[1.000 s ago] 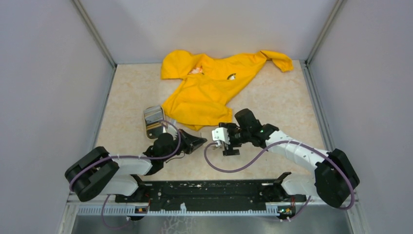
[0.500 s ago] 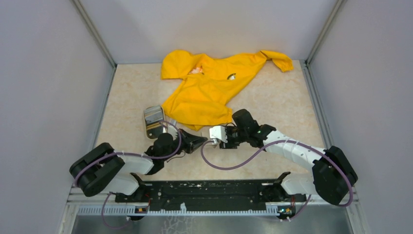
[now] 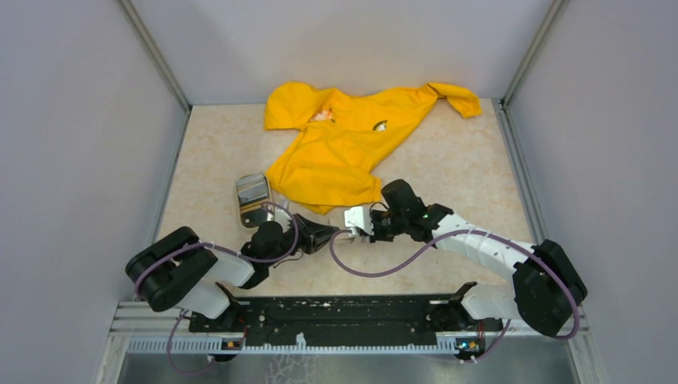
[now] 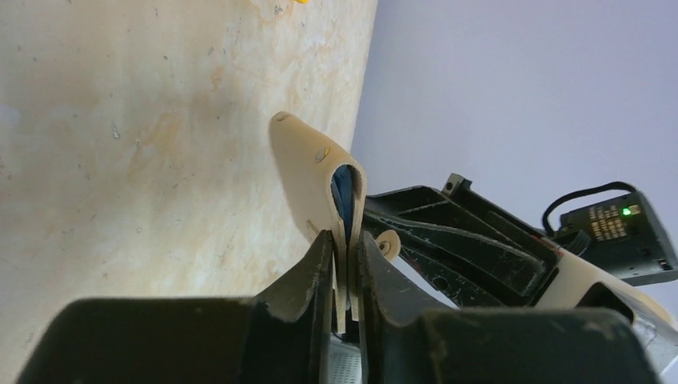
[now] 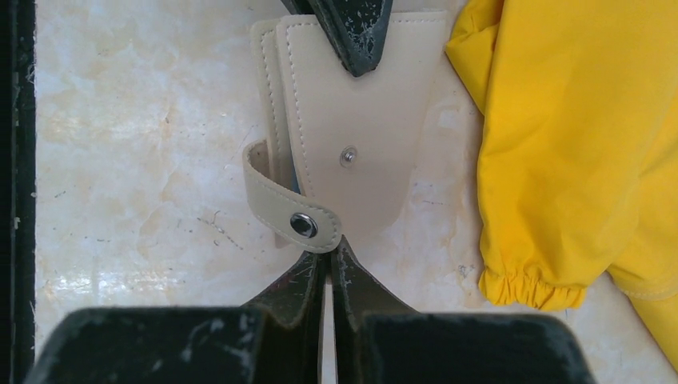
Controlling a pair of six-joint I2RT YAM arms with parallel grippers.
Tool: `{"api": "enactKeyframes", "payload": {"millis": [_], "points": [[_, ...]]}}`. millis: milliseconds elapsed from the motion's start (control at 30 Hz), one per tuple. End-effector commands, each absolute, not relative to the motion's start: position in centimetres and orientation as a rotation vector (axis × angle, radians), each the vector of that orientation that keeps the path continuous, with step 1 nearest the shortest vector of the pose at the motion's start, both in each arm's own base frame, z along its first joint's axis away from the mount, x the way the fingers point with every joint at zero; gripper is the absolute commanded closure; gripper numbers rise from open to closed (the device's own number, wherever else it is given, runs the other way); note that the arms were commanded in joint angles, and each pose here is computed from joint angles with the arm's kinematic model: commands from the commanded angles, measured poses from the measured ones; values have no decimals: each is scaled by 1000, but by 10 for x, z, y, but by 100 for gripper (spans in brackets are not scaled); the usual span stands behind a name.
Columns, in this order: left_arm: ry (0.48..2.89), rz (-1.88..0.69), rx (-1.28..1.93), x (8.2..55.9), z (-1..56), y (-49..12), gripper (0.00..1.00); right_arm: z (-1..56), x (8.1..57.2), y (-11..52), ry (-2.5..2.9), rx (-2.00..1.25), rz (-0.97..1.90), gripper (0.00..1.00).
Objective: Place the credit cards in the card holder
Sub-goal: Open the card holder at the center of the board.
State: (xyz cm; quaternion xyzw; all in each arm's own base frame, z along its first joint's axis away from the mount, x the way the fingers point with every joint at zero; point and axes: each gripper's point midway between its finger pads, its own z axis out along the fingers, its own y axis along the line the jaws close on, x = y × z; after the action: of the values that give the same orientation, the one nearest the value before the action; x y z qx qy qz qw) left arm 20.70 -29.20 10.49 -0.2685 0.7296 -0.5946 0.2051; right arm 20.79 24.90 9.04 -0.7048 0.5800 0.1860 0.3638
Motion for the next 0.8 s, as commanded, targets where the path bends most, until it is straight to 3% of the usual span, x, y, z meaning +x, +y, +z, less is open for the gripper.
{"api": "enactKeyframes", "payload": {"millis": [0, 167, 300, 500, 767], "points": [[1962, -1767, -672, 202, 125, -296, 68, 130, 217, 264, 1427, -1723, 538, 100], [1925, -1779, -535, 198, 129, -299, 26, 143, 218, 261, 1459, -1642, 636, 100], [1879, -1774, -301, 190, 132, -302, 2, 152, 220, 257, 1485, -1588, 690, 100], [1787, -1802, 47, 172, 133, -307, 1, 164, 222, 252, 1521, -1525, 756, 100], [1757, -1752, 271, 165, 116, -311, 1, 174, 226, 242, 1562, -1466, 803, 100]]}}
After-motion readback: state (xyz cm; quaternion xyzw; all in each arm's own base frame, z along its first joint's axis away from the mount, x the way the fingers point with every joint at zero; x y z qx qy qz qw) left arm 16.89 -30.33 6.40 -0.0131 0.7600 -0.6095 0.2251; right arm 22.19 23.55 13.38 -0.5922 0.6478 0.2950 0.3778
